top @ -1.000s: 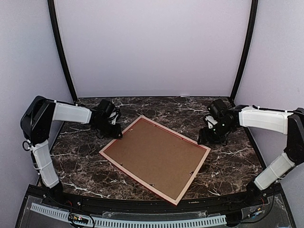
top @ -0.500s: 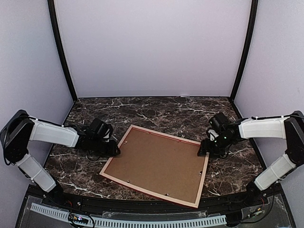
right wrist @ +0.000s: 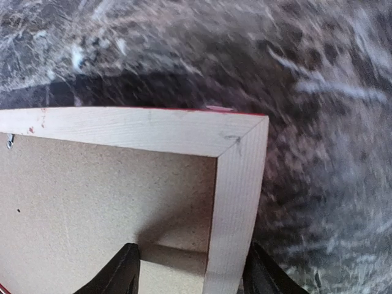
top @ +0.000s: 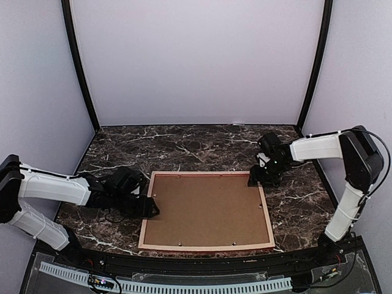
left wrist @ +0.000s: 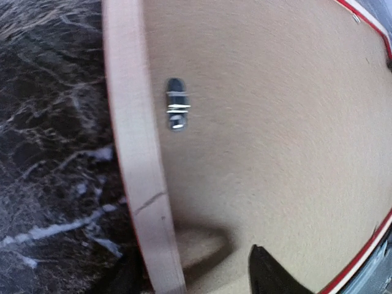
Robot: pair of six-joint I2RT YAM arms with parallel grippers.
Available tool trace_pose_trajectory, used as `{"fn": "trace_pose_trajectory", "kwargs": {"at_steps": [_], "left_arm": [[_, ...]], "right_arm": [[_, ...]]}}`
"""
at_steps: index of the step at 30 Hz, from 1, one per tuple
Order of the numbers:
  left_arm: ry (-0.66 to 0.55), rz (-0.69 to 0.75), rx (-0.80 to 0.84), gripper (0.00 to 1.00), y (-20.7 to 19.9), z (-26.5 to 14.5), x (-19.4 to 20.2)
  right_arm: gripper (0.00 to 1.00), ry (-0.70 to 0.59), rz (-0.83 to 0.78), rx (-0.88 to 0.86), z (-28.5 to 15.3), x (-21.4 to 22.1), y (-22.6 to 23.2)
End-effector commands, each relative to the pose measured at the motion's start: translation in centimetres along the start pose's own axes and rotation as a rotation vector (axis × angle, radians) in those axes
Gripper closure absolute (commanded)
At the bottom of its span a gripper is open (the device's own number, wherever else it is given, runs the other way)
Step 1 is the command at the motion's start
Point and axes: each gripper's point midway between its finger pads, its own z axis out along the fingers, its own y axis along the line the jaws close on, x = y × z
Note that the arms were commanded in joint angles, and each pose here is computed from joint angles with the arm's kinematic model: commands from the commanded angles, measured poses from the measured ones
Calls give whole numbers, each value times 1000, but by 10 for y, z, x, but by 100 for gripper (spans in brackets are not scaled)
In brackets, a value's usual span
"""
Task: Put the photo into the frame
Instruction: Rotate the photo frame at the center of the board, then press the fastener onto the backboard.
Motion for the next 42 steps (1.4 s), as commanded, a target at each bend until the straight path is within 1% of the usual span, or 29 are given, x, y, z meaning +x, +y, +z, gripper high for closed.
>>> {"fn": "trace_pose_trajectory", "kwargs": {"at_steps": [1, 2, 4, 8, 10, 13, 17, 18, 23, 26, 32, 35, 42], "left_arm": [[-16, 23, 123, 26, -25, -17, 5], [-38, 24, 96, 12, -20, -19, 1], [-77, 33, 49, 2, -14, -25, -7], [-142, 92, -38, 1, -10, -37, -29], [-166, 132, -52, 1, -19, -42, -45], [-147, 187, -108, 1, -16, -37, -57], [-107, 185, -145, 1, -7, -30, -75], [-99, 173, -155, 1, -3, -28, -80], [-49, 202, -183, 10, 7, -18, -87], [-7, 217, -200, 14, 12, -10, -85], [43, 218, -208, 23, 16, 4, -81], [71, 212, -187, 27, 15, 10, -75], [91, 200, -185, 37, 17, 19, -71]], "right_arm": [[40, -27, -115, -42, 4, -28, 22], [38, -34, -118, -28, 1, -30, 20], [36, -39, -118, 3, -3, -28, 14], [36, -31, -108, 36, -7, -12, 1], [38, -30, -106, 36, -9, -5, -2], [43, -25, -105, 31, -8, 2, -5], [52, -7, -106, 26, -3, 8, -6], [54, -5, -105, 24, -2, 9, -6], [65, -6, -106, 31, -2, 11, -8], [69, -5, -100, 29, -1, 13, -9], [72, -2, -93, 23, 0, 16, -9], [72, 1, -94, 26, 1, 17, -10], [73, 5, -97, 20, 2, 18, -9]]}}
